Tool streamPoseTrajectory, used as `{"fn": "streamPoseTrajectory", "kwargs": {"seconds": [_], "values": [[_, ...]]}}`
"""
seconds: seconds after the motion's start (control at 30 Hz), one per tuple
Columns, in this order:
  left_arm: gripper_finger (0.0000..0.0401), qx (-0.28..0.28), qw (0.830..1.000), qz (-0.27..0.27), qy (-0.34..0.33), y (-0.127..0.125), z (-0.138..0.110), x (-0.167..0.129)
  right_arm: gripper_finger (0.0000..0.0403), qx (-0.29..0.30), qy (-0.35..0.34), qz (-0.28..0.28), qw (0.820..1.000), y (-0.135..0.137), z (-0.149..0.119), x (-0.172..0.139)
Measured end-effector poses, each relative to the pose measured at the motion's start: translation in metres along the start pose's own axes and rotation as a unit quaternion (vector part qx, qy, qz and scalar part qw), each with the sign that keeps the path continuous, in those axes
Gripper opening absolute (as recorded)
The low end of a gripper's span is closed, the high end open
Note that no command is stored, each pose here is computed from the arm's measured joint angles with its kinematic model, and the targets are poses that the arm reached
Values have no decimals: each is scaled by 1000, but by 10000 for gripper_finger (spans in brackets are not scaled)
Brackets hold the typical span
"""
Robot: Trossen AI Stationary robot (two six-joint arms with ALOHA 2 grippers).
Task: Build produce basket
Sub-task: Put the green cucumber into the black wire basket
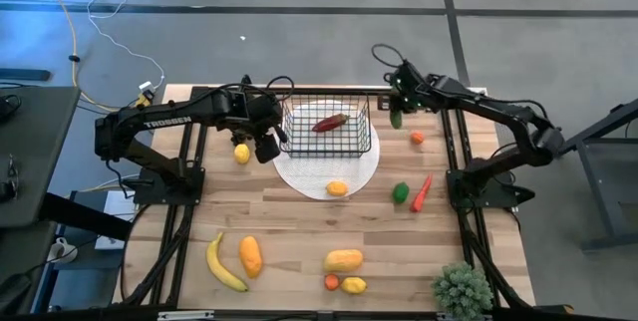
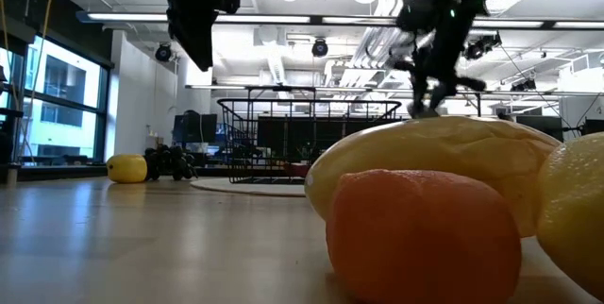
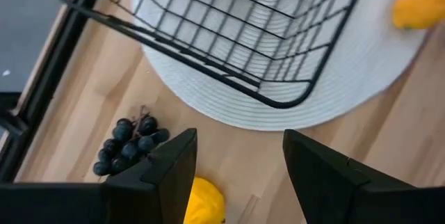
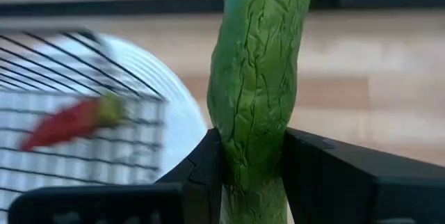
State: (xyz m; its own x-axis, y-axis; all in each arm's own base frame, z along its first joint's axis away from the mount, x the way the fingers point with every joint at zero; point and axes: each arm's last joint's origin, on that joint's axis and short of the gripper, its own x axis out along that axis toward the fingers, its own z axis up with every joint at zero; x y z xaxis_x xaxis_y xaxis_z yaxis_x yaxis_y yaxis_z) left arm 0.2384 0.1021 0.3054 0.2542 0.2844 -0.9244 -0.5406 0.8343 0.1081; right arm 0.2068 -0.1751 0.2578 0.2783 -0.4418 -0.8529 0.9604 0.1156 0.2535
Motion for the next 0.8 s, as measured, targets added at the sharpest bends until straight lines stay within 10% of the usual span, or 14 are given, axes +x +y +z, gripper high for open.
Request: {"fn": "streamPoseTrajectory", "kwargs": {"seconds": [0.43,0.8], "values": [[202,9,1000,-6,1,0,0,0,81,-117,-194,126,966,68,18,-63],[202,5,1000,-5,1,0,0,0,82,-354,-184,191,897,116,-10,-29]]}}
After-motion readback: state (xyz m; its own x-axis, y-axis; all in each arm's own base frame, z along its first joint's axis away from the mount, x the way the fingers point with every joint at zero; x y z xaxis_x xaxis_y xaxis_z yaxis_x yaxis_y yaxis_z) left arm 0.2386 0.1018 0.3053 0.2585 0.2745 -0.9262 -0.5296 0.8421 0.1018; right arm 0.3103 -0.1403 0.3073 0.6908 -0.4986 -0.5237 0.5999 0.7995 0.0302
